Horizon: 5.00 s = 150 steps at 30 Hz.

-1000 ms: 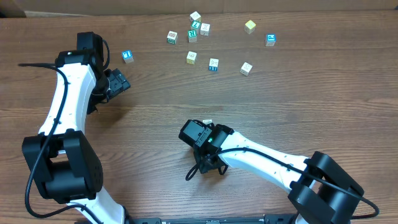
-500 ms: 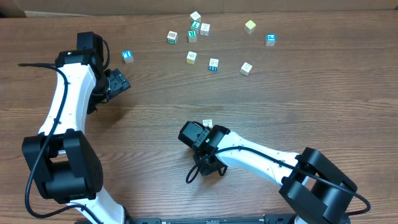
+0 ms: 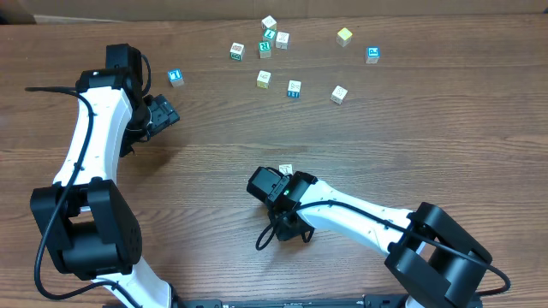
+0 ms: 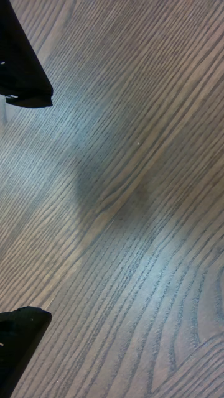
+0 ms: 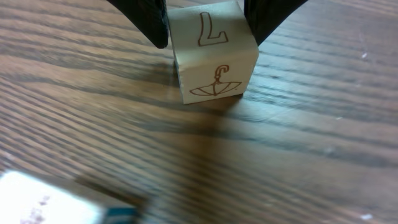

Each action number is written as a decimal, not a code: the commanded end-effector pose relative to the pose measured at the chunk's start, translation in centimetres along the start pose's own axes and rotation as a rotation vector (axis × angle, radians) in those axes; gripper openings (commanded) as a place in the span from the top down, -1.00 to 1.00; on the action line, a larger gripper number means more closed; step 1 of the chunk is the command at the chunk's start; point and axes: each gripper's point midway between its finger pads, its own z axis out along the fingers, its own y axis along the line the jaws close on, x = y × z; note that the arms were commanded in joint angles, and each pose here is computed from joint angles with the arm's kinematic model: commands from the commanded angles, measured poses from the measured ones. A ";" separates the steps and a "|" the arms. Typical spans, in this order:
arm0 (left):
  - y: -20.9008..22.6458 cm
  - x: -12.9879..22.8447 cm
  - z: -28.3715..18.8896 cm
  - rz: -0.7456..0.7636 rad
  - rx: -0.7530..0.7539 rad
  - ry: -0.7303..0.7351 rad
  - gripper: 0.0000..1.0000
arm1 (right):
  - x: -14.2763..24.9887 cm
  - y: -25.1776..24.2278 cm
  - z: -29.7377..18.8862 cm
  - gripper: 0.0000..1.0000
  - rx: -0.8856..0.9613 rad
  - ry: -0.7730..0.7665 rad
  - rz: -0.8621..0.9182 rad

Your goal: Form a circle

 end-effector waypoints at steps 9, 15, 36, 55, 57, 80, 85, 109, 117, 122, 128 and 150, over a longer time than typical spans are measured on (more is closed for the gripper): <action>-0.2 -0.6 -0.5 0.010 0.001 -0.023 -1.00 | -3.1 -0.7 -1.3 0.30 -0.141 0.002 0.157; -0.2 -0.6 -0.5 0.010 0.001 -0.023 -1.00 | -3.1 -0.7 -1.3 0.27 -0.144 0.003 0.159; -0.2 -0.6 -0.5 0.010 0.001 -0.023 -1.00 | -5.3 -0.1 -4.3 0.07 -0.176 -0.088 0.159; -0.2 -0.6 -0.5 0.010 0.001 -0.023 -1.00 | -8.6 -14.0 -8.7 -0.43 -0.089 -0.182 0.535; -0.2 -0.6 -0.5 0.010 0.001 -0.023 -0.99 | -8.7 -16.1 -8.7 -0.67 -0.052 -0.194 0.583; -6.0 6.7 -2.5 0.289 0.380 0.290 0.92 | -6.7 -30.3 -8.6 -1.00 0.092 -0.251 0.950; -5.6 11.9 -3.6 0.471 0.327 0.433 0.91 | -6.7 -30.3 -8.6 -1.00 0.092 -0.251 0.950; -10.7 28.9 -8.2 1.006 0.239 0.500 0.92 | -6.7 -30.3 -8.6 -1.00 0.092 -0.251 0.950; -10.5 31.2 -9.6 1.002 0.151 0.332 0.92 | -6.7 -30.3 -8.6 -1.00 0.092 -0.251 0.950; -9.7 32.1 -8.9 0.924 0.080 0.230 0.92 | -6.7 -30.3 -8.6 -1.00 0.092 -0.251 0.950; -10.1 33.9 -6.3 0.872 0.089 0.208 0.92 | -6.7 -30.3 -8.6 -1.00 0.092 -0.251 0.950; -12.8 36.3 -0.9 0.733 0.194 0.237 0.92 | -6.7 -30.3 -8.6 -1.00 0.092 -0.251 0.950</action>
